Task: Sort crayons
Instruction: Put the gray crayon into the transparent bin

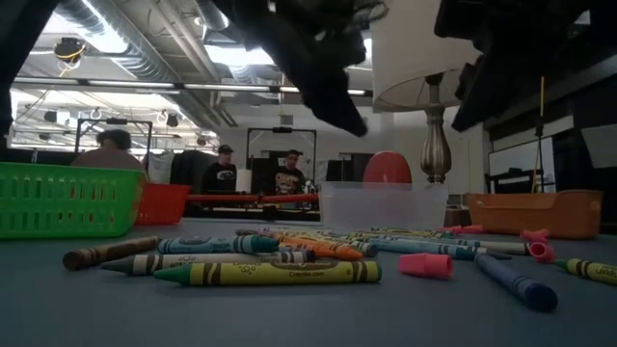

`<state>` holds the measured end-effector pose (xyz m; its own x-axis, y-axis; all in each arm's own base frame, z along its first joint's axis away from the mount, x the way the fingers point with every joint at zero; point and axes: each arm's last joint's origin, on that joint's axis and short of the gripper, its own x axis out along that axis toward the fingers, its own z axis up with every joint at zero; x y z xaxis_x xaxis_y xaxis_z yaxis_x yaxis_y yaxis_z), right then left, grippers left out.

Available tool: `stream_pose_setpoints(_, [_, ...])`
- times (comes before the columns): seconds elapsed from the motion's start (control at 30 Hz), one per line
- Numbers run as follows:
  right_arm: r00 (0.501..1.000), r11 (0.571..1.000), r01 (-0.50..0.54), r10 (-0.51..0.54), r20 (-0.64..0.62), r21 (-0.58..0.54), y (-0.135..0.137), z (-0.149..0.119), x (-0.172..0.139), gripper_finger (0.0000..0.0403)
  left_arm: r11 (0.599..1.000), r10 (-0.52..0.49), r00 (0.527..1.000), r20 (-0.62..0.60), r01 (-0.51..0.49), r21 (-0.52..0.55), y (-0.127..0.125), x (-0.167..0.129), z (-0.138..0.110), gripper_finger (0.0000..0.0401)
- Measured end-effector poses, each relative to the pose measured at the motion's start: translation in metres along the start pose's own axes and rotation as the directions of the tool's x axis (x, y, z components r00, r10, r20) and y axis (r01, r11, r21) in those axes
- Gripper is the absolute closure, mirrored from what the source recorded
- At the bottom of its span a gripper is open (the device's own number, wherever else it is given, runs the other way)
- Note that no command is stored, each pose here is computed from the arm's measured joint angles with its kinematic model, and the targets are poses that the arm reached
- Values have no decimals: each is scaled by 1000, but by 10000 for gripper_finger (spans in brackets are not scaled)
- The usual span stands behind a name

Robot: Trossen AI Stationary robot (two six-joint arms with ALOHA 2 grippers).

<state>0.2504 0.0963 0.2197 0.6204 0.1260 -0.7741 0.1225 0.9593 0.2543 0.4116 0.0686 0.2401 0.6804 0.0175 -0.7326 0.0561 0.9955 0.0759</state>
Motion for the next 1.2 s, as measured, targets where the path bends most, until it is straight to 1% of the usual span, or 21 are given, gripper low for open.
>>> stream_pose_setpoints(0.17, [998, 997, 61, -62, -17, -52, 10, -11, 11, 275, 998, -57, 995, -85, 56, -11, -27, -16, -1, 276])
stream_pose_setpoints(0.3, [994, 991, 100, -102, -26, -86, 16, -19, 20, 275, 995, -94, 985, -142, 92, -24, -49, -21, -3, 276])
stream_pose_setpoints(0.43, [989, 988, 133, -137, -55, -73, 18, -25, 31, 275, 992, -129, 974, -186, 126, -24, -71, -23, -4, 276])
stream_pose_setpoints(0.57, [982, 985, 163, -167, -91, -47, 16, -30, 43, 275, 986, -160, 965, -207, 165, 6, -94, -24, -5, 276])
stream_pose_setpoints(0.77, [968, 978, 198, -205, -141, -66, 13, -38, 60, 275, 980, -193, 958, -212, 200, 15, -123, -26, -4, 276])
stream_pose_setpoints(0.9, [962, 975, 211, -220, -161, -74, 12, -41, 66, 275, 975, -208, 954, -216, 220, 32, -138, -28, -5, 276])
stream_pose_setpoints(1.2, [949, 970, 225, -239, -203, -89, 10, -48, 77, 275, 986, -162, 955, -247, 166, -3, -153, -31, -8, 276])
